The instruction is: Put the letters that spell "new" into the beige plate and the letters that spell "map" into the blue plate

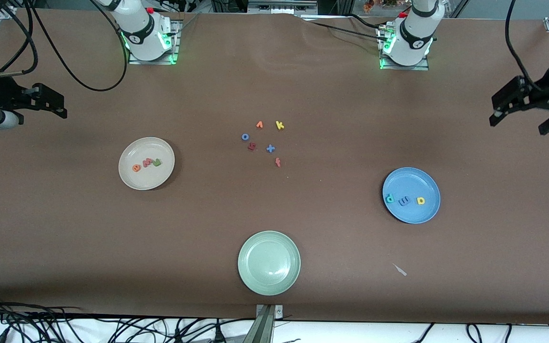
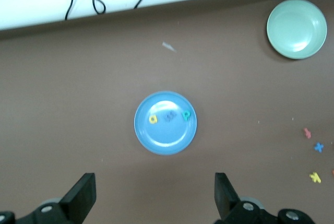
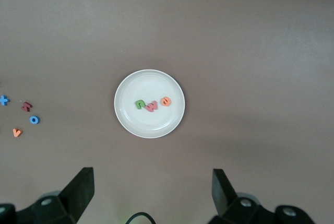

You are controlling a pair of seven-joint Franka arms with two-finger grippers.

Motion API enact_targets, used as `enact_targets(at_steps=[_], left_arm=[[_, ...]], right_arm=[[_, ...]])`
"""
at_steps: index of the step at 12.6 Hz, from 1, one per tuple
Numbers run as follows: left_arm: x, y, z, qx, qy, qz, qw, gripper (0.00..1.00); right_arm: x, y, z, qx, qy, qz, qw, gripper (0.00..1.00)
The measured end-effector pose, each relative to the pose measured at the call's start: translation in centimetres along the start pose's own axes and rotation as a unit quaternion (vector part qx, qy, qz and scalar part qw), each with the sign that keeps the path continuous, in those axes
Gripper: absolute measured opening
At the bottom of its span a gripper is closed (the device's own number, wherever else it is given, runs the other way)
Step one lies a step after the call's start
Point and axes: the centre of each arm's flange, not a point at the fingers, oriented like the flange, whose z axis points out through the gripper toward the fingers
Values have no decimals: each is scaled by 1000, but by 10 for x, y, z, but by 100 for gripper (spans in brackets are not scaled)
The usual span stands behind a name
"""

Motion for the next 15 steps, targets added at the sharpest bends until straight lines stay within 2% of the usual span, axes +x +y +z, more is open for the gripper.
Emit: enact_targets(at_steps=[4,15], left_arm=[[-7,13,33,-3,-36,-8,999,100],[-7,9,30,-2,-33,-11,999,100]], right_arm=[[6,3,0,-1,11,3,1000,100],[8,4,-2,-3,22,3,1000,100]])
